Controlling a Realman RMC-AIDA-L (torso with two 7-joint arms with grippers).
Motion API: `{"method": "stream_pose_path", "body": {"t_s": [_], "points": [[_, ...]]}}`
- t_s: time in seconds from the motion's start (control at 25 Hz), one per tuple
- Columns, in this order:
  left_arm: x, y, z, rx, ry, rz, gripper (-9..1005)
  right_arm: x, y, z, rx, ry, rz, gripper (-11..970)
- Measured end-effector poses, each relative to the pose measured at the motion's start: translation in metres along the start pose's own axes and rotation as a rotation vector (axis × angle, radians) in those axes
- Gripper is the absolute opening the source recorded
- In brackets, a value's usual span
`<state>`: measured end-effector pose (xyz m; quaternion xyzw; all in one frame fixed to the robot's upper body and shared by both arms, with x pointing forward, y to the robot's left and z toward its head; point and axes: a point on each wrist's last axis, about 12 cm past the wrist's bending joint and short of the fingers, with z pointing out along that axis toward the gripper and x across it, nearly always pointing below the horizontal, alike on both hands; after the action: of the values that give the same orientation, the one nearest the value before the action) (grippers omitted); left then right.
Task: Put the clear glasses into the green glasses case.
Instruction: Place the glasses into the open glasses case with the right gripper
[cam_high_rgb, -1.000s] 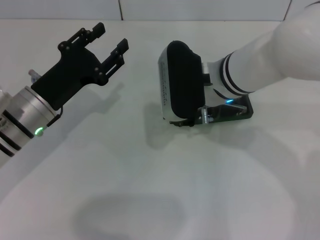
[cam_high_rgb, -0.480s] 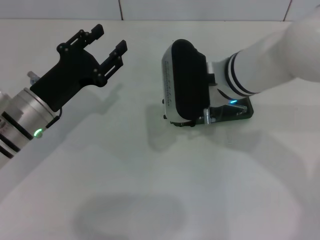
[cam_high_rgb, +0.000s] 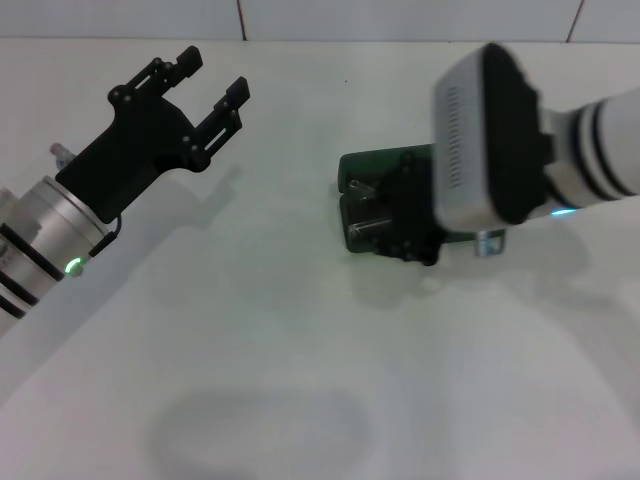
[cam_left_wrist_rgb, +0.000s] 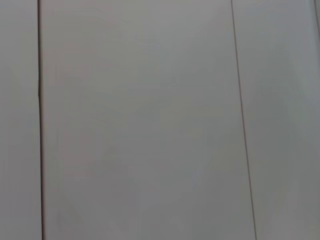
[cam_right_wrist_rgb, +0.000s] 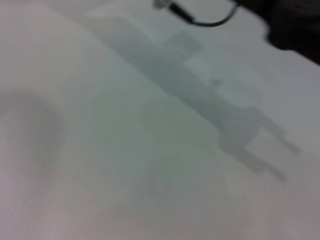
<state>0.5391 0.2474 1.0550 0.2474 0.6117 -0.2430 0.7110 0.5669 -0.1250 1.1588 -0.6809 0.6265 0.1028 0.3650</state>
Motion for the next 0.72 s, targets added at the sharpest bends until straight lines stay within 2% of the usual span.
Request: {"method": "stream_pose_path", "body": {"t_s": [0.12, 0.36, 0.72], "points": [[0.0, 0.0, 0.0, -0.001, 0.002, 0.0, 619, 0.017, -0.002, -0.011, 0.025, 0.0, 0.069, 309], [0.0, 0.002, 0.0, -0.003, 0.003, 0.003, 619, 0.035, -0.008, -0.02, 0.067, 0.046, 0.152, 310], [-0.002, 0.002, 0.003, 0.003, -0.002, 0.004, 619, 0.038, -0.016, -0.018, 0.062, 0.095, 0.2, 312]]}}
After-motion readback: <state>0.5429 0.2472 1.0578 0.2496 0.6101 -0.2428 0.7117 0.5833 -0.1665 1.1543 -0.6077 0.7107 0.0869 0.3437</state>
